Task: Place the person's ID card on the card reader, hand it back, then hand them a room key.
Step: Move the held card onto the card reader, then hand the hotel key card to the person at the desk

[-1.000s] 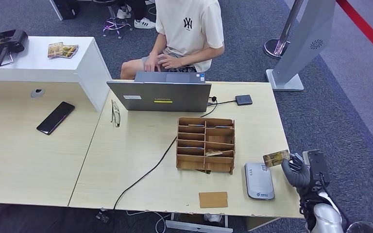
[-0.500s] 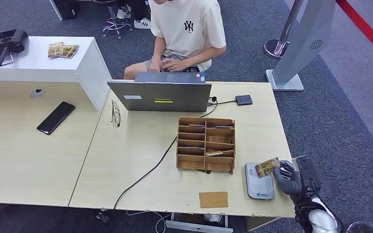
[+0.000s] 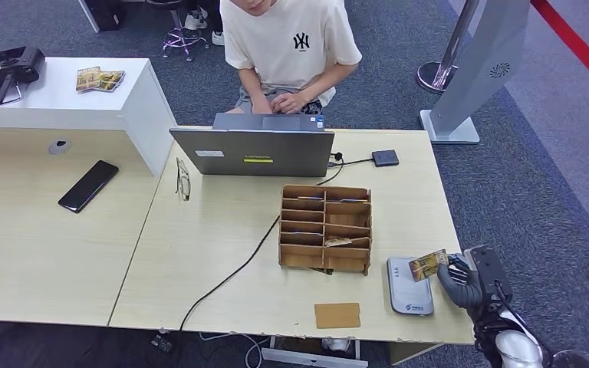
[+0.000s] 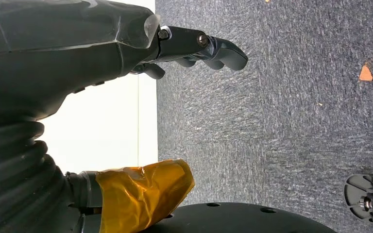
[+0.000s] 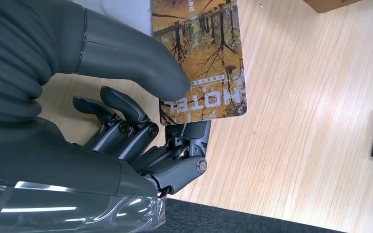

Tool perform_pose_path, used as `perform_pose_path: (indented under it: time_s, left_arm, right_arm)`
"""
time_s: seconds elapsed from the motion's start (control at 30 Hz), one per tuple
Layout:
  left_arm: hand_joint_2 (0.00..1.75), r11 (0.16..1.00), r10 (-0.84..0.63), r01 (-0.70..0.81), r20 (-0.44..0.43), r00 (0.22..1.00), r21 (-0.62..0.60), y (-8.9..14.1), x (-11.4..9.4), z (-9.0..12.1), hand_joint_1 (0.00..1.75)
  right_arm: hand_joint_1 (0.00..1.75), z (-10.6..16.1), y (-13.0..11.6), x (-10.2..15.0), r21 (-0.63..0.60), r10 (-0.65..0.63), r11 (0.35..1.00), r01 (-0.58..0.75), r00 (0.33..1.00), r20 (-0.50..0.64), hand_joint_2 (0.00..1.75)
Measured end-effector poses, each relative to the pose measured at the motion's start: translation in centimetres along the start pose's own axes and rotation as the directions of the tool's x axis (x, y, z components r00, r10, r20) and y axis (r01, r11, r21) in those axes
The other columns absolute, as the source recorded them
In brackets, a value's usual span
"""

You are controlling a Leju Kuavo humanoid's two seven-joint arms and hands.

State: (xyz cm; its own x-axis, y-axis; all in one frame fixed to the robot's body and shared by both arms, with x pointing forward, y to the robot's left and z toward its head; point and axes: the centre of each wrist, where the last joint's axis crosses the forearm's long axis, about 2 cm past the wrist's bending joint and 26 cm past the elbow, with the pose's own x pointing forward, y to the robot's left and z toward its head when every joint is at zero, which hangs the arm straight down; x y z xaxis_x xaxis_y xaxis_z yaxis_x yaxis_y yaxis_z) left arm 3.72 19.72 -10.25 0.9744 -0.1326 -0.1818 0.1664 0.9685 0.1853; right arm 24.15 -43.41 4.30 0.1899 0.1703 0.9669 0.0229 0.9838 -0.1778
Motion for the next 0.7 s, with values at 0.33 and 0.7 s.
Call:
perform_pose_path:
  time_s: [0.33,0.7]
  left_arm:
    - [1.75,1.0,0.003,-0.003,-0.002,1.0,-0.003,0.0,0.0,0.0,0.0]
    - [1.75,1.0,0.003,-0.003,-0.002,1.0,-0.007,0.0,0.0,0.0,0.0]
  right_arm:
    - [1.75,0.0,-0.5,0.1,0.009,0.027,1.0,-0.027,1.0,-0.011,1.75]
    - [1.75,-0.3,-1.2,1.5,0.09,0.088,0.992,-0.089,0.996,0.014,1.75]
